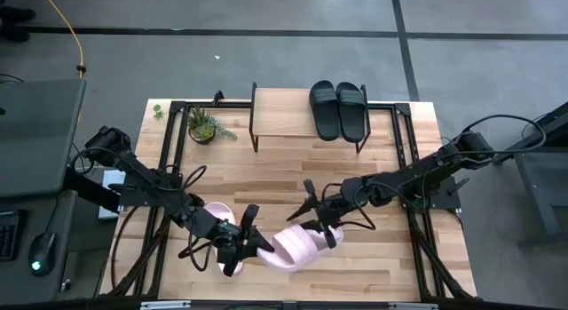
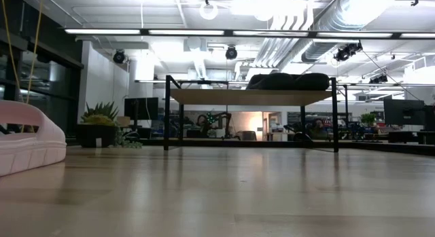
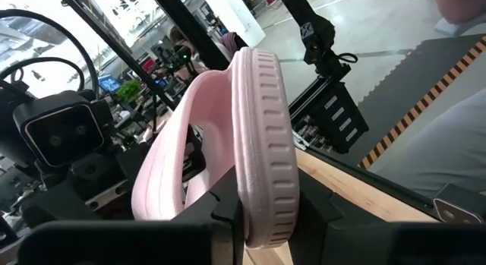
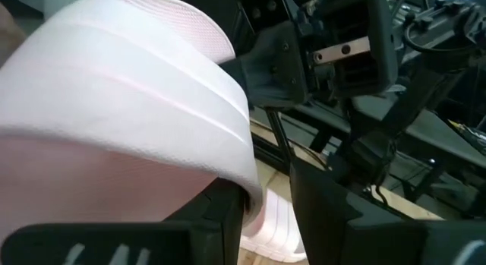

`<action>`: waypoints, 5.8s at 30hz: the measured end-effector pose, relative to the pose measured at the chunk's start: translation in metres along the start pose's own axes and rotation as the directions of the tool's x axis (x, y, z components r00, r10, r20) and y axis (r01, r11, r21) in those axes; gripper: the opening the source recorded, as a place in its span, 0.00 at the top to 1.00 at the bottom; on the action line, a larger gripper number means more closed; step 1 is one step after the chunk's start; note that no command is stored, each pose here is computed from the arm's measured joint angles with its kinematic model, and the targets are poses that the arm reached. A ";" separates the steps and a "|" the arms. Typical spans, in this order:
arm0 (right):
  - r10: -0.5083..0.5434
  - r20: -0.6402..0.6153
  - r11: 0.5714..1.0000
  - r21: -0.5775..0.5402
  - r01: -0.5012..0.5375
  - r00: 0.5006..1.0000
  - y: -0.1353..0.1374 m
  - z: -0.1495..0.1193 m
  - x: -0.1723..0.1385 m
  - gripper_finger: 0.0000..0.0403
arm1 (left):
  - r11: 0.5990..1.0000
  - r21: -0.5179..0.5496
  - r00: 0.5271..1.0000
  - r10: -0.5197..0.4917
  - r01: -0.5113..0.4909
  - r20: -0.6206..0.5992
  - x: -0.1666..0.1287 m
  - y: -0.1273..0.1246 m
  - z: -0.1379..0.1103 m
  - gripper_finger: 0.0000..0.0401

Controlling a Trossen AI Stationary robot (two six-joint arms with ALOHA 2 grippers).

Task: Pick and place slides into the shelf
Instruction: Put the right pink slipper on the shelf

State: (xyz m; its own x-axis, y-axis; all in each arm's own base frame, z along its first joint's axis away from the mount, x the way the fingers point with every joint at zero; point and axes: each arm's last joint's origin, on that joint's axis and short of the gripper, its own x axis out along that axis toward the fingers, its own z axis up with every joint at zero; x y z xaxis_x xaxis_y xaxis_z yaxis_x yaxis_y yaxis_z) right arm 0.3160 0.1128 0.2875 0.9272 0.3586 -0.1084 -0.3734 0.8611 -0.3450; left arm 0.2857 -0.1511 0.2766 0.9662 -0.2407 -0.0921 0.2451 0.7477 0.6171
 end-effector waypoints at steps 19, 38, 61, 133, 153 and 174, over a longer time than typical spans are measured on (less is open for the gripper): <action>-0.014 -0.068 0.999 0.042 0.017 0.998 -0.003 0.008 -0.017 0.76 | 1.000 -0.001 1.000 0.005 -0.005 -0.001 0.000 0.000 0.000 0.88; -0.160 -0.251 0.986 0.004 0.166 0.955 -0.007 0.002 -0.029 0.76 | 1.000 -0.001 1.000 0.006 -0.006 -0.012 0.000 0.000 -0.001 0.88; -0.280 -0.373 0.942 0.073 0.328 0.884 -0.010 0.022 -0.081 0.76 | 0.977 0.076 0.942 0.210 -0.197 -0.262 -0.002 0.002 -0.013 0.88; -0.482 -0.462 0.869 -0.146 0.472 0.745 -0.020 0.017 -0.093 0.76 | 0.856 0.431 0.517 0.517 -0.286 -0.683 -0.010 0.104 -0.116 0.88; -0.527 -0.466 0.845 -0.193 0.499 0.711 -0.021 0.016 -0.094 0.76 | 0.871 0.371 0.553 0.492 -0.323 -0.672 -0.024 0.150 -0.150 0.88; -0.527 -0.467 0.845 -0.196 0.497 0.711 -0.021 0.016 -0.094 0.76 | 0.882 0.332 0.631 0.471 -0.334 -0.617 -0.034 0.172 -0.162 0.88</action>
State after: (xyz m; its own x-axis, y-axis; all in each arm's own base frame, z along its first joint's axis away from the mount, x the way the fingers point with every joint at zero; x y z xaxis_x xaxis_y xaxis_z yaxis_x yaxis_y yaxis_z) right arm 0.2363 0.0671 0.3203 0.8696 -0.3669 -0.3304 0.1516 0.8353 -0.5284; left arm 0.3084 0.0864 0.2591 0.7742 0.5818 -0.2494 -0.1331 0.5348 0.8344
